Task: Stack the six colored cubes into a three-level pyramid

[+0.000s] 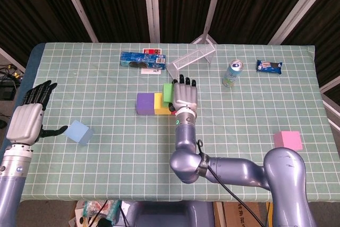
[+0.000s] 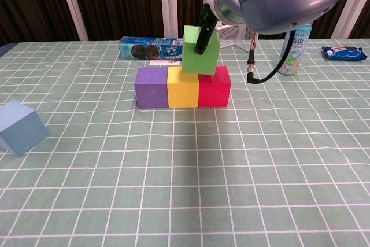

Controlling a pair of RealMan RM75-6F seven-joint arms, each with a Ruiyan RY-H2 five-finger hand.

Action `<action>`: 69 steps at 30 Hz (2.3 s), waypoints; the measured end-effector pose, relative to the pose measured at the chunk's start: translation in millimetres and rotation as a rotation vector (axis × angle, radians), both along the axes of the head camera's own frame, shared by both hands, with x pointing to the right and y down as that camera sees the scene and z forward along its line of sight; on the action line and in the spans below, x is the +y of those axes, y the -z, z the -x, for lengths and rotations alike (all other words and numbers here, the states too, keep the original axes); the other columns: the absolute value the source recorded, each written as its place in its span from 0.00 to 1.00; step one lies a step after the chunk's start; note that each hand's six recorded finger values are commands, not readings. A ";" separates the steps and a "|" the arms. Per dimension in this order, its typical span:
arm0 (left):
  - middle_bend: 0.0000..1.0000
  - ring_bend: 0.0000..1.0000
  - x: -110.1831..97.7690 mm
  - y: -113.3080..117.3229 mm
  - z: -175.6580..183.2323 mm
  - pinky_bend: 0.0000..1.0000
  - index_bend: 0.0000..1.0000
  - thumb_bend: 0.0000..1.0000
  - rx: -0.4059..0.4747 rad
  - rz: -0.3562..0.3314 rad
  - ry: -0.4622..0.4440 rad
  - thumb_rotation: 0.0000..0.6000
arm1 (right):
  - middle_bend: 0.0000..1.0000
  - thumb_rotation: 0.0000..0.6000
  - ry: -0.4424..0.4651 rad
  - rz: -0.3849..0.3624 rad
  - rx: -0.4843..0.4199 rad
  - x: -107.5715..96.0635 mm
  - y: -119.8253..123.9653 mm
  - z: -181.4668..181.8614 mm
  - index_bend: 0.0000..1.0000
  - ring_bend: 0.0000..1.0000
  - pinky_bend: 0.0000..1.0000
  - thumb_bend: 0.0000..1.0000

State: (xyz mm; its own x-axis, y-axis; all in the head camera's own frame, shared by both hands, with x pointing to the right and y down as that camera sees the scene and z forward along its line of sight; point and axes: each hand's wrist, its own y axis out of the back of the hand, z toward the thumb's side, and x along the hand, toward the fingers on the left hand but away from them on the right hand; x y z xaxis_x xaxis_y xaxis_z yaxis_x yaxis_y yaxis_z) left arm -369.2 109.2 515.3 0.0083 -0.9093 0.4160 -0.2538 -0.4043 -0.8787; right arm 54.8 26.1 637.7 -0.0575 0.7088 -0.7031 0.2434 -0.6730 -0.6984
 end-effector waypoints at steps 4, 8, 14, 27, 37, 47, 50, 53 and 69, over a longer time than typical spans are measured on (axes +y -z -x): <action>0.00 0.00 -0.2 -0.7 0.5 0.01 0.00 0.05 -0.002 0.002 0.002 1.00 | 0.07 1.00 0.002 0.001 0.006 0.5 -4.1 1.8 0.43 0.03 0.00 0.38; 0.00 0.00 -0.4 -1.8 1.5 0.01 0.00 0.05 -0.004 0.006 0.005 1.00 | 0.07 1.00 0.011 0.008 0.011 2.3 -8.2 2.6 0.43 0.03 0.00 0.38; 0.00 0.00 -0.6 -2.2 1.5 0.01 0.00 0.05 -0.003 0.009 0.005 1.00 | 0.07 1.00 0.025 0.008 0.023 2.8 -13.0 2.9 0.43 0.03 0.00 0.38; 0.00 0.00 -0.8 -2.0 2.4 0.01 0.00 0.05 -0.005 0.008 0.008 1.00 | 0.07 1.00 0.030 0.015 0.046 4.8 -18.0 3.2 0.43 0.03 0.00 0.39; 0.00 0.00 -0.7 -2.7 2.5 0.01 0.00 0.05 -0.006 0.009 0.007 1.00 | 0.07 1.00 0.029 0.015 0.049 3.7 -18.9 3.6 0.43 0.03 0.00 0.38; 0.00 0.00 -1.2 -2.4 3.0 0.01 0.00 0.05 -0.007 0.007 0.009 1.00 | 0.07 1.00 0.034 0.017 0.047 3.4 -19.5 5.7 0.43 0.03 0.00 0.38; 0.00 0.00 -0.7 -2.7 2.8 0.01 0.00 0.05 -0.007 0.010 0.008 1.00 | 0.07 1.00 0.034 0.020 0.052 3.8 -20.1 5.5 0.43 0.03 0.00 0.38; 0.00 0.00 -0.7 -2.4 2.5 0.01 0.00 0.05 -0.006 0.009 0.006 1.00 | 0.07 1.00 0.028 0.020 0.053 3.6 -20.9 4.6 0.43 0.03 0.00 0.38; 0.00 0.00 -0.8 -1.6 3.0 0.01 0.00 0.05 -0.004 0.007 0.008 1.00 | 0.07 1.00 0.030 0.023 0.059 3.0 -20.5 4.0 0.43 0.03 0.00 0.38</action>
State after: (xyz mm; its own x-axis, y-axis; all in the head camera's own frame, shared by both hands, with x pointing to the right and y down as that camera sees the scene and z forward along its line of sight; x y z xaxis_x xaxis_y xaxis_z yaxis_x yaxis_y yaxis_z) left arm -372.2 108.3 516.9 -0.0010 -0.9066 0.4219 -0.2536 -0.4079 -0.8771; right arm 50.9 29.1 658.3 -0.0784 0.6947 -0.7150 0.1814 -0.6953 -0.6955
